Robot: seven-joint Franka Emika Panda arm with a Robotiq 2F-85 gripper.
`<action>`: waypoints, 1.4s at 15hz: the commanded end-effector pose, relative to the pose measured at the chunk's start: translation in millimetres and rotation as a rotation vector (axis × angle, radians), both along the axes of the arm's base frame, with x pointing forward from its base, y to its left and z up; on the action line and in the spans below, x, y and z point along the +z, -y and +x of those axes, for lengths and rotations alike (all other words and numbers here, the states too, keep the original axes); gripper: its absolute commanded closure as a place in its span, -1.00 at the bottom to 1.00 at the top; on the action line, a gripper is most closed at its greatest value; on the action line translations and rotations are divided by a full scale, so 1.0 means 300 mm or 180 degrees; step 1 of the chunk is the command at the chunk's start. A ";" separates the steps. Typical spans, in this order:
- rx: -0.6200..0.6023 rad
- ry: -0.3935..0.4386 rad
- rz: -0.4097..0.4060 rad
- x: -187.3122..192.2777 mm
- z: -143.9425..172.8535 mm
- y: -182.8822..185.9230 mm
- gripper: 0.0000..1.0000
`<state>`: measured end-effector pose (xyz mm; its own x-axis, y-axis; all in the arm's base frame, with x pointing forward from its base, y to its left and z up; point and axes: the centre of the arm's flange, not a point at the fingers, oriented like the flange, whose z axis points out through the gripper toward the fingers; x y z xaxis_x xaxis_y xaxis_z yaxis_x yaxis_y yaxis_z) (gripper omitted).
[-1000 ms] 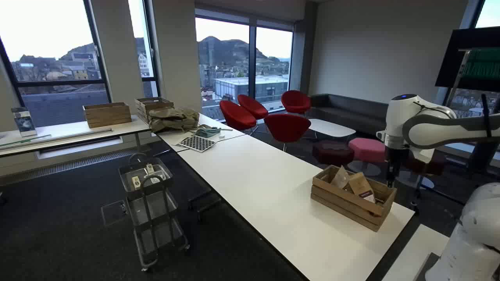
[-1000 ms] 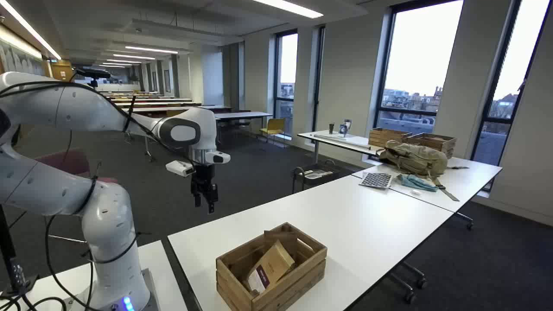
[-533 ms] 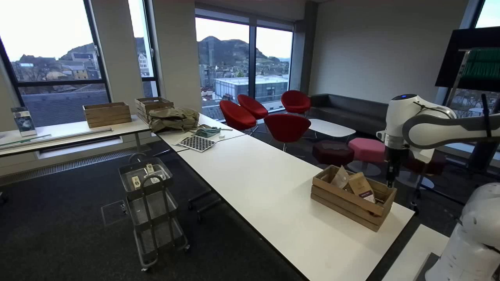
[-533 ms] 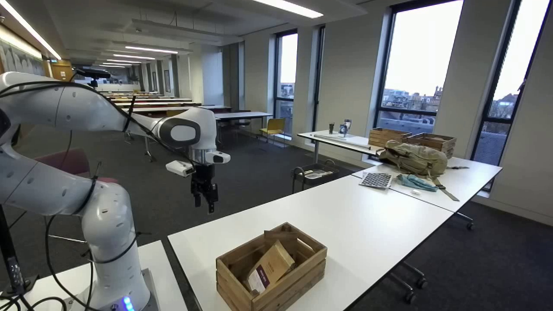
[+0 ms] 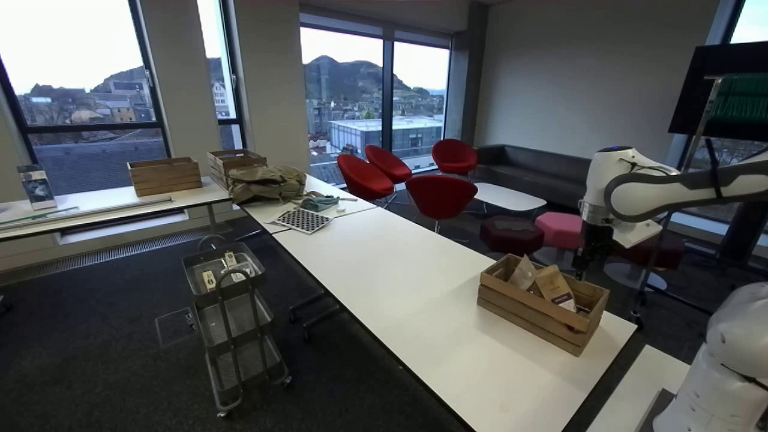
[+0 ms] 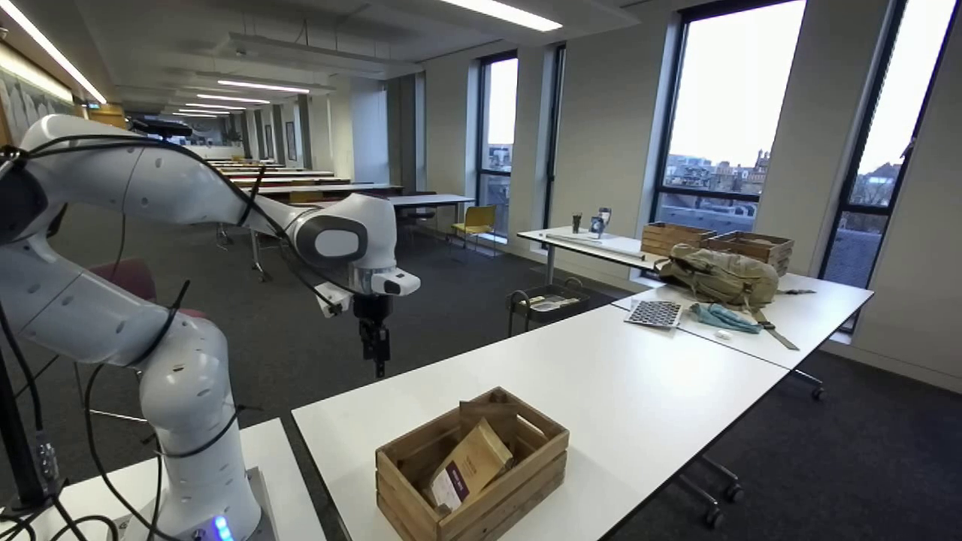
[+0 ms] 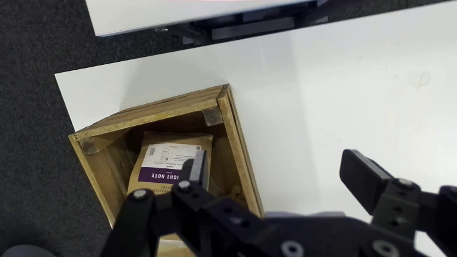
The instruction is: Remove the bag from the wooden box
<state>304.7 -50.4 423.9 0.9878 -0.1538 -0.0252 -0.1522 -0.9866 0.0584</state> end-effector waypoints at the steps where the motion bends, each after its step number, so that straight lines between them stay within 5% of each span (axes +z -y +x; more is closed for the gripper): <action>1: -0.0628 0.0120 0.0071 -0.052 0.161 0.159 -1.00; 2: -0.0800 0.0140 0.0105 -0.061 0.174 0.199 -1.00; 3: -0.0503 0.0121 0.0047 -0.047 0.076 0.120 -1.00; 9: -0.0816 0.0071 0.0015 -0.085 0.156 0.196 -1.00; 21: -0.2470 -0.0034 0.0198 -0.100 0.395 0.388 -1.00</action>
<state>398.9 -144.6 398.8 0.7025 -0.7110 -0.0314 -0.7111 -0.7030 0.0109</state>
